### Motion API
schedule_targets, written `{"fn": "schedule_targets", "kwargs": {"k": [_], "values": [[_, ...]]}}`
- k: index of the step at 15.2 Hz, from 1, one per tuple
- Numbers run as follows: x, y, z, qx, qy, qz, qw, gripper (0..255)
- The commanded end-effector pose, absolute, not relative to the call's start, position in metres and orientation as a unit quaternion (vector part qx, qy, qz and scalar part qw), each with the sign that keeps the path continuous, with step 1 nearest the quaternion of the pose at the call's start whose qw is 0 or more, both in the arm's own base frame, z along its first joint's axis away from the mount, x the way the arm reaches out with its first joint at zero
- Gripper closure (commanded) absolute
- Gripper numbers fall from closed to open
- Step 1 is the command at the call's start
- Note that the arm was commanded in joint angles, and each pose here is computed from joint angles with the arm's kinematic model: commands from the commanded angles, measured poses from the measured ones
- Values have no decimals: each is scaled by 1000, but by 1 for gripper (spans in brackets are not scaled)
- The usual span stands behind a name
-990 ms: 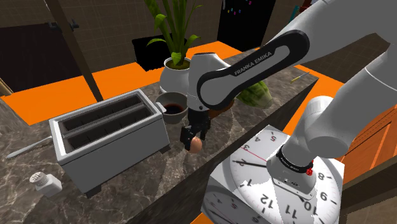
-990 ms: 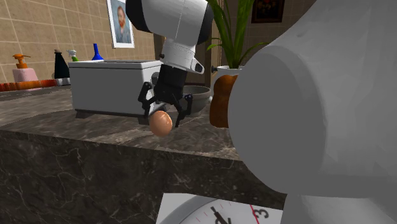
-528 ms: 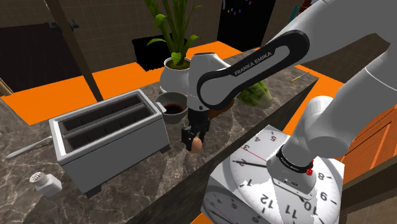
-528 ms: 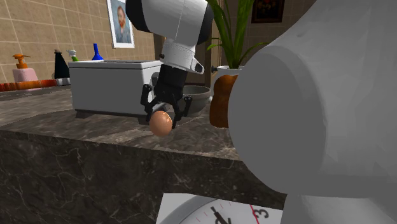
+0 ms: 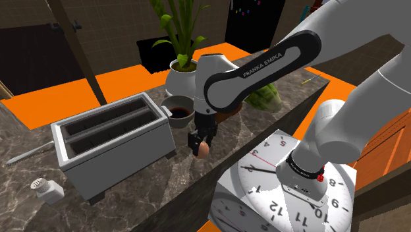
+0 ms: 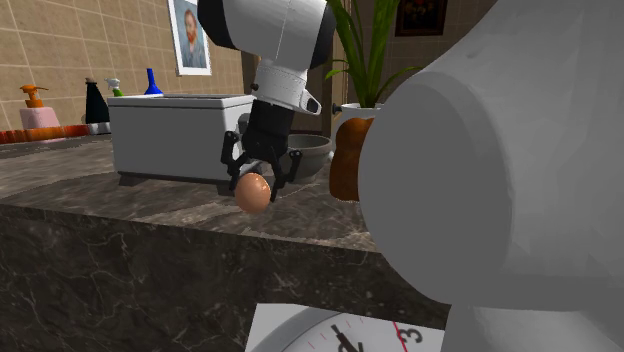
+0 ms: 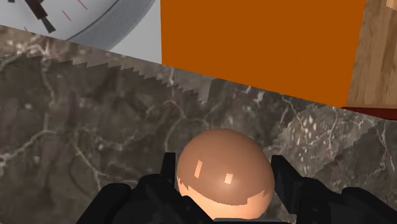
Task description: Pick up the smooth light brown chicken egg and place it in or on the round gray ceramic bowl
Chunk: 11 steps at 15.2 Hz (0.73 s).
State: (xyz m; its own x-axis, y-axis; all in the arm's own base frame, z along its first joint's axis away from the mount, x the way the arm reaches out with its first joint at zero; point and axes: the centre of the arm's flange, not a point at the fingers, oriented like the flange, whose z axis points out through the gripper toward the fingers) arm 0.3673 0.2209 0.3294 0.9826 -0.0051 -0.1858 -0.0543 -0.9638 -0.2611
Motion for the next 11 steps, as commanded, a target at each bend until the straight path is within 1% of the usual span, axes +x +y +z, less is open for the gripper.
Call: {"fn": "schedule_targets", "kwargs": {"k": [1,11], "values": [[367,221,337,-987,15,92,134,255],[367,221,390,-987,15,92,134,255]]}}
